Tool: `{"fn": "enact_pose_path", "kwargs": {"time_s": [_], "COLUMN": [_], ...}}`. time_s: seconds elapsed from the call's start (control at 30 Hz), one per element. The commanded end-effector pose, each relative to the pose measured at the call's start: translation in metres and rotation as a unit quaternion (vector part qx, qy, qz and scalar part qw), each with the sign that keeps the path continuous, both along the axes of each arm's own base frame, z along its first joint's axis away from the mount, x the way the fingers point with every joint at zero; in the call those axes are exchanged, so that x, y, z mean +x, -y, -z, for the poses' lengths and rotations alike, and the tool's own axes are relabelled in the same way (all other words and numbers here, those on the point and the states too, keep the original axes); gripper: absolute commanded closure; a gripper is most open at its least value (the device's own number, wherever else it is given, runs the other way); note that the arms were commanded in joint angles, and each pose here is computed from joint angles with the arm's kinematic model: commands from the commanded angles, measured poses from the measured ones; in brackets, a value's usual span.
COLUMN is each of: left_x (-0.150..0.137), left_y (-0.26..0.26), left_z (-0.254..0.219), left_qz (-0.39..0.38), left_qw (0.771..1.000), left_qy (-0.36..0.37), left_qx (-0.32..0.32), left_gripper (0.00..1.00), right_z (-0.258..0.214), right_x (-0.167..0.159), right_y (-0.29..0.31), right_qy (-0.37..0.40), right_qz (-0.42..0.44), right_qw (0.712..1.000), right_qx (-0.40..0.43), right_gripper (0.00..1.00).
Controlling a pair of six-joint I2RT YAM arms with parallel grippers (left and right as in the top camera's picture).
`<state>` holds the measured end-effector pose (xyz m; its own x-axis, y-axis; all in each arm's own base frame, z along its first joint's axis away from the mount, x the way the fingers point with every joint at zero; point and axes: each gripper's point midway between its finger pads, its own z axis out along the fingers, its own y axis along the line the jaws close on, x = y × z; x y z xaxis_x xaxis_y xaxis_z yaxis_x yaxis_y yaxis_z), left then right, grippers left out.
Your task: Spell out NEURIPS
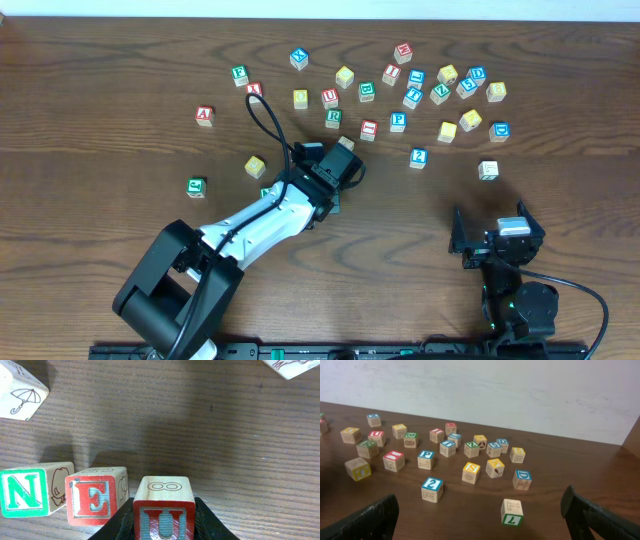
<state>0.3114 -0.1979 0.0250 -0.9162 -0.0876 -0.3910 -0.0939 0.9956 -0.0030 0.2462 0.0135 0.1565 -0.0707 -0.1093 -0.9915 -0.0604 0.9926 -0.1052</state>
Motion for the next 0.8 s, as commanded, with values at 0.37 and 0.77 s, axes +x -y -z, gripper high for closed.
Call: {"fn": "enact_pose_path", "kwargs": {"time_s": [0.37, 0.77], "left_x": [-0.0014, -0.0018], "left_y": [-0.0080, -0.0088], "left_z": [0.0012, 0.0079], "left_qz": [-0.011, -0.006], "left_qw": [1.000, 1.000], "left_qy": [0.009, 0.013], "left_qx": [0.005, 0.004], "left_gripper": [0.92, 0.92], "right_z": [0.0013, 0.0013], "right_x": [0.0000, 0.0000], "right_y": [0.0023, 0.0023], "right_qy": [-0.002, -0.002], "right_qz": [0.005, 0.005], "right_qw": [1.000, 1.000], "right_qx": [0.007, 0.007], "right_gripper": [0.01, 0.01]}}
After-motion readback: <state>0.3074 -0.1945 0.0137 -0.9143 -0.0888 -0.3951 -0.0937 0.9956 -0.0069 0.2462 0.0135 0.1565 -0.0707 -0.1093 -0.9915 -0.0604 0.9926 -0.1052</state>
